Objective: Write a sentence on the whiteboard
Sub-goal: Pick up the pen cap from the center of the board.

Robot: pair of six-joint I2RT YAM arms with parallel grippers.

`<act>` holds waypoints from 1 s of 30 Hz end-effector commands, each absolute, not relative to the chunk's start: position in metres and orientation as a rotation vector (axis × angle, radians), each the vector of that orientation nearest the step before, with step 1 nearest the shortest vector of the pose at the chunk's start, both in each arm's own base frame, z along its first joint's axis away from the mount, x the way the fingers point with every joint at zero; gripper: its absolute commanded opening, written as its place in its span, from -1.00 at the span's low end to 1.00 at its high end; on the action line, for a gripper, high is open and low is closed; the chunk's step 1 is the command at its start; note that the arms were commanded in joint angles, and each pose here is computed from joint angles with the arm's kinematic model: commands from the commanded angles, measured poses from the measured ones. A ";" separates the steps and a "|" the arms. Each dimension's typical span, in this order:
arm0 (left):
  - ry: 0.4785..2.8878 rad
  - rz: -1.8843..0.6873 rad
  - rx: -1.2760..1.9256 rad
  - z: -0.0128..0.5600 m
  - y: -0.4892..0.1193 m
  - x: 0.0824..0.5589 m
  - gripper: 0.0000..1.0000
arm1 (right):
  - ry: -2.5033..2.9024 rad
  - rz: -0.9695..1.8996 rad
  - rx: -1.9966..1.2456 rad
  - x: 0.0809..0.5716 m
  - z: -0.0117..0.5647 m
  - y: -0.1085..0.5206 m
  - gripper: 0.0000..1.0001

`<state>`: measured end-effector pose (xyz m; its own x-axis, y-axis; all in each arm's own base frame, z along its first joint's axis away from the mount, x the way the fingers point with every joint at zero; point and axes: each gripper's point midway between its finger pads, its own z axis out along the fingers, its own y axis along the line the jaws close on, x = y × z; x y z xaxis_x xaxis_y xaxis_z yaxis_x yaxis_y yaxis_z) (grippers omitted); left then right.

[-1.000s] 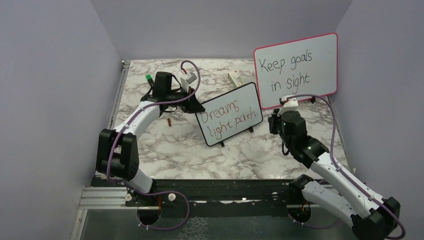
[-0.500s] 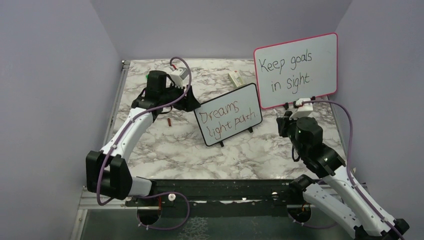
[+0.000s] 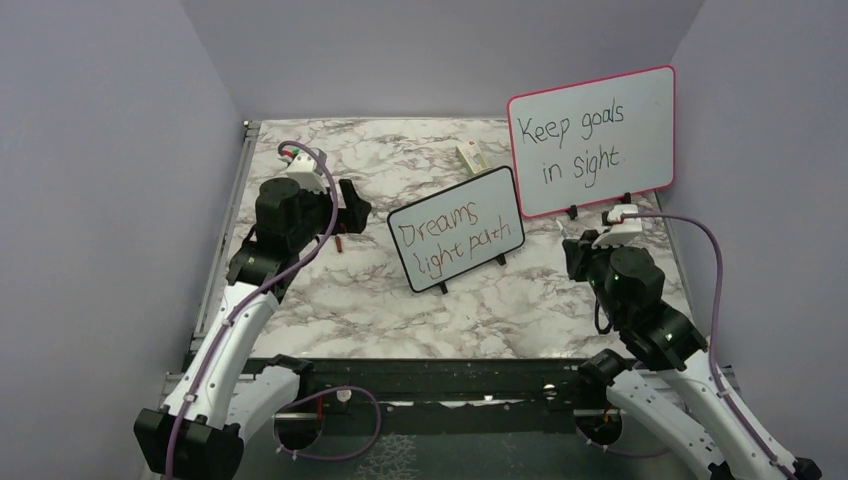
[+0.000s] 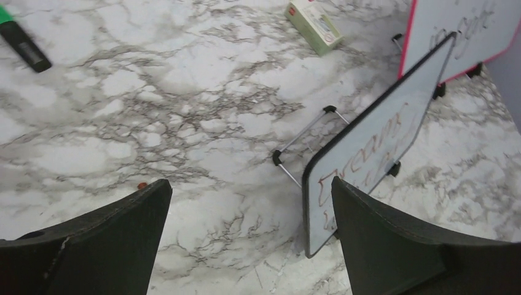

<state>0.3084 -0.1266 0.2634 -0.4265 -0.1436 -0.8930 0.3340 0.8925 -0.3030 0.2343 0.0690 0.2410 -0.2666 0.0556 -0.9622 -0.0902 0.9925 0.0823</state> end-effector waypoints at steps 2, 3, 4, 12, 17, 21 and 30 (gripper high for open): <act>1.989 -0.310 -0.182 0.235 -0.078 0.316 0.98 | 1.798 0.136 -0.032 0.228 0.254 0.063 -0.99; 2.013 -0.295 -0.201 0.227 -0.076 0.315 0.98 | 1.792 0.139 -0.032 0.227 0.255 0.062 -0.99; 2.040 -0.281 -0.212 0.219 -0.075 0.316 0.98 | 1.785 0.141 -0.033 0.227 0.256 0.062 -0.99; 2.280 -0.133 -0.290 0.149 -0.058 0.316 0.98 | 1.774 0.168 -0.050 0.225 0.258 0.066 -0.99; 2.376 -0.048 -0.347 0.116 -0.048 0.316 0.66 | 1.759 0.191 -0.057 0.222 0.261 0.068 -0.99; 2.429 -0.047 -0.372 0.098 -0.049 0.321 0.54 | 1.744 0.206 -0.060 0.221 0.263 0.069 -0.99; 2.521 -0.038 -0.445 0.061 -0.042 0.339 0.12 | 1.723 0.219 -0.066 0.220 0.267 0.070 -0.99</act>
